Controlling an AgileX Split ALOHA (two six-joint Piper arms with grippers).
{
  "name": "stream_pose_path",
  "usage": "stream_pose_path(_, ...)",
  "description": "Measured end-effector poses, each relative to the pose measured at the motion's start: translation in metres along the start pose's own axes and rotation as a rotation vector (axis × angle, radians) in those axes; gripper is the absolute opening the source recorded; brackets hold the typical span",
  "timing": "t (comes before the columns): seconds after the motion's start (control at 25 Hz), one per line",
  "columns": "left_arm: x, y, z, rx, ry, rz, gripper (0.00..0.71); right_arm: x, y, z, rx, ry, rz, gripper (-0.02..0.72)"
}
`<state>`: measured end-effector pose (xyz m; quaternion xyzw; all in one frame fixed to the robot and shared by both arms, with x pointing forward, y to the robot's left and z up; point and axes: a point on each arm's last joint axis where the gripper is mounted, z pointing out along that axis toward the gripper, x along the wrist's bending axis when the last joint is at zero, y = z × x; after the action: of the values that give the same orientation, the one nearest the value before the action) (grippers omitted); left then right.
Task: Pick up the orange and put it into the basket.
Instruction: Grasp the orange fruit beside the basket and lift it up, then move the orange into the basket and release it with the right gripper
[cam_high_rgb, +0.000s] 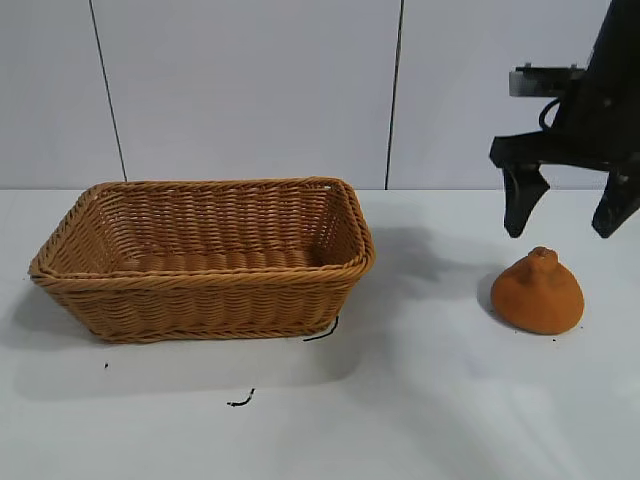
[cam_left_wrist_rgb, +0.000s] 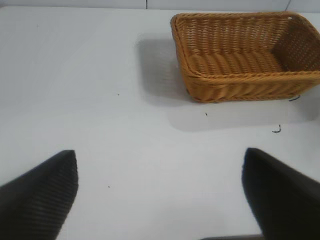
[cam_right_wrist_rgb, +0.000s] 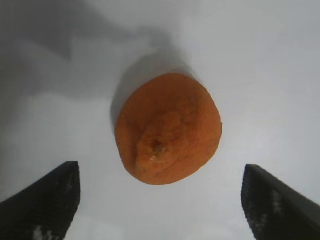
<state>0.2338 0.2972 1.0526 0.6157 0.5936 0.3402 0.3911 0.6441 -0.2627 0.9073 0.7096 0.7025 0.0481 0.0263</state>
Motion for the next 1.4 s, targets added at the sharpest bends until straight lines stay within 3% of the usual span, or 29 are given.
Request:
stream_pose_path(0.12, 0.000, 0.000, 0.000, 0.000, 0.000, 0.000, 0.639, 0.000, -0.001, 0.016, 0.029, -0.003, 0.001, 0.628)
stream_pose_path(0.2, 0.000, 0.000, 0.000, 0.000, 0.000, 0.000, 0.639, 0.000, -0.001, 0.017, 0.033, -0.003, 0.001, 0.568)
stream_pose_path(0.24, 0.000, 0.000, 0.000, 0.000, 0.000, 0.000, 0.639, 0.000, -0.001, 0.017, 0.032, -0.003, 0.001, 0.507)
stream_pose_path(0.36, 0.000, 0.000, 0.000, 0.000, 0.000, 0.000, 0.639, 0.000, 0.000, 0.015, 0.037, -0.003, 0.001, 0.197)
stream_pose_path(0.44, 0.000, 0.000, 0.000, 0.000, 0.000, 0.000, 0.639, 0.000, 0.002, 0.007, 0.032, -0.003, 0.000, 0.079)
stream_pose_path(0.6, 0.000, 0.000, 0.000, 0.000, 0.000, 0.000, 0.639, 0.002, 0.012, -0.022, -0.001, 0.002, -0.002, 0.078)
stream_pose_path(0.8, 0.000, 0.000, 0.000, 0.000, 0.000, 0.000, 0.639, 0.006, 0.039, -0.088, -0.135, 0.016, -0.008, 0.078)
stream_pose_path(1.08, 0.000, 0.000, 0.000, 0.002, 0.000, 0.000, 0.639, 0.015, 0.059, -0.148, -0.275, 0.027, -0.028, 0.078)
stream_pose_path(1.4, 0.000, 0.000, 0.000, 0.001, 0.000, 0.000, 0.639, 0.084, 0.051, -0.167, -0.324, 0.072, -0.179, 0.078)
